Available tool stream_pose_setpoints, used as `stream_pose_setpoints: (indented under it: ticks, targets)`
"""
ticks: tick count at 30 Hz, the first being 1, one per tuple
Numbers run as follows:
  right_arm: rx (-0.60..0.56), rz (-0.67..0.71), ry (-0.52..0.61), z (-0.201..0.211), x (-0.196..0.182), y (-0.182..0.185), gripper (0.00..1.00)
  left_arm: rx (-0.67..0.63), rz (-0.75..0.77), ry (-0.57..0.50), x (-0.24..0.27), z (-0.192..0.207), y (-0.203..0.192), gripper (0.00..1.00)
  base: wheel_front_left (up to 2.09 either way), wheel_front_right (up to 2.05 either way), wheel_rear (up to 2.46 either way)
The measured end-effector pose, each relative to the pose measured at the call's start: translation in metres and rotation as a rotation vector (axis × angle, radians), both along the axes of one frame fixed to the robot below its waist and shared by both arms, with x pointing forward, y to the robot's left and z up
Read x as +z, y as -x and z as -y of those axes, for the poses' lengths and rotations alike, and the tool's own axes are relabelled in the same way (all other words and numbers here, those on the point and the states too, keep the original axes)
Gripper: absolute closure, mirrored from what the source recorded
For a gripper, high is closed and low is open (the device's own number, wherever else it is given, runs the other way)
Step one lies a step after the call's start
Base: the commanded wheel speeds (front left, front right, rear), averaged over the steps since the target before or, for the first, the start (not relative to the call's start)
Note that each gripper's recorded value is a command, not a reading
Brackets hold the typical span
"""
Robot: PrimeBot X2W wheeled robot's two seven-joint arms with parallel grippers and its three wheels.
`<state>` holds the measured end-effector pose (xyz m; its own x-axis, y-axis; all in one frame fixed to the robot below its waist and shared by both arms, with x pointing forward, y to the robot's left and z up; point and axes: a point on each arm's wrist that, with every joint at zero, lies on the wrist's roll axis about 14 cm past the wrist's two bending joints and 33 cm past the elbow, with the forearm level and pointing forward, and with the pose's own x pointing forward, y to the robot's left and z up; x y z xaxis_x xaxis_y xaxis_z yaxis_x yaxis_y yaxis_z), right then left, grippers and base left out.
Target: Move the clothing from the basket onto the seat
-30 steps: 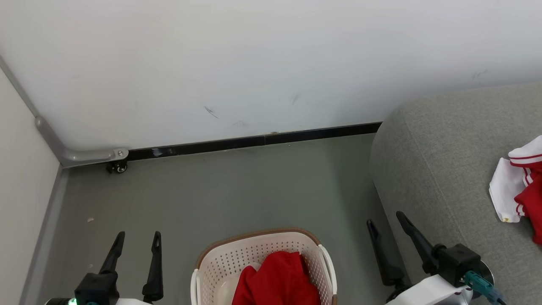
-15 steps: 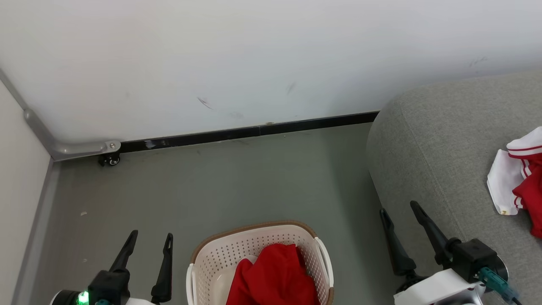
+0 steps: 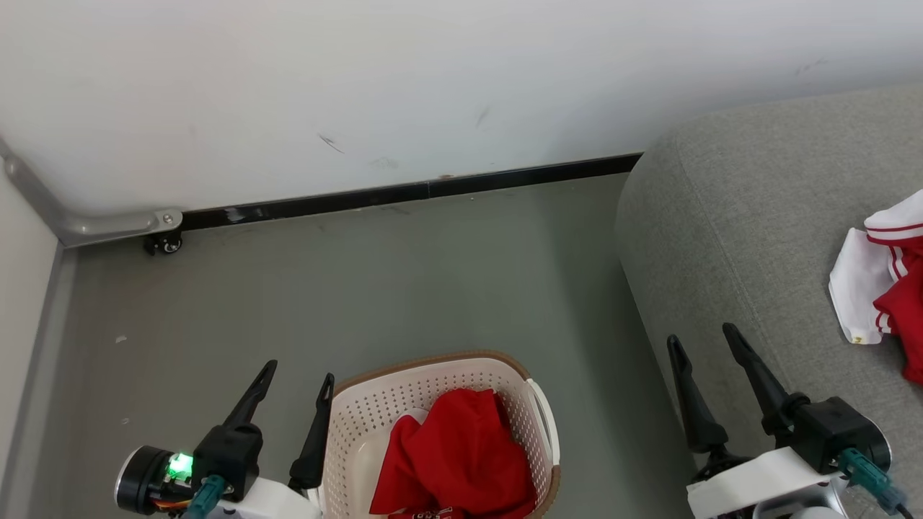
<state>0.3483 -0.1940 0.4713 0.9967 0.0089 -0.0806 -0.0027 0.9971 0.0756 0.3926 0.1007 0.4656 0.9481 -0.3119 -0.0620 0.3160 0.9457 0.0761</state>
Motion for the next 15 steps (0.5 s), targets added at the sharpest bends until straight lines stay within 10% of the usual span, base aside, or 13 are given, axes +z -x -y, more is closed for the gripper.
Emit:
stream_pose_setpoints:
  ticks: [15]
  targets:
    - [-0.061,-0.05,0.009,0.019,-0.018,-0.004,0.0,-0.183,-0.127,-0.035,-0.043,0.049,-0.022,0.0,0.0,0.0,0.0]
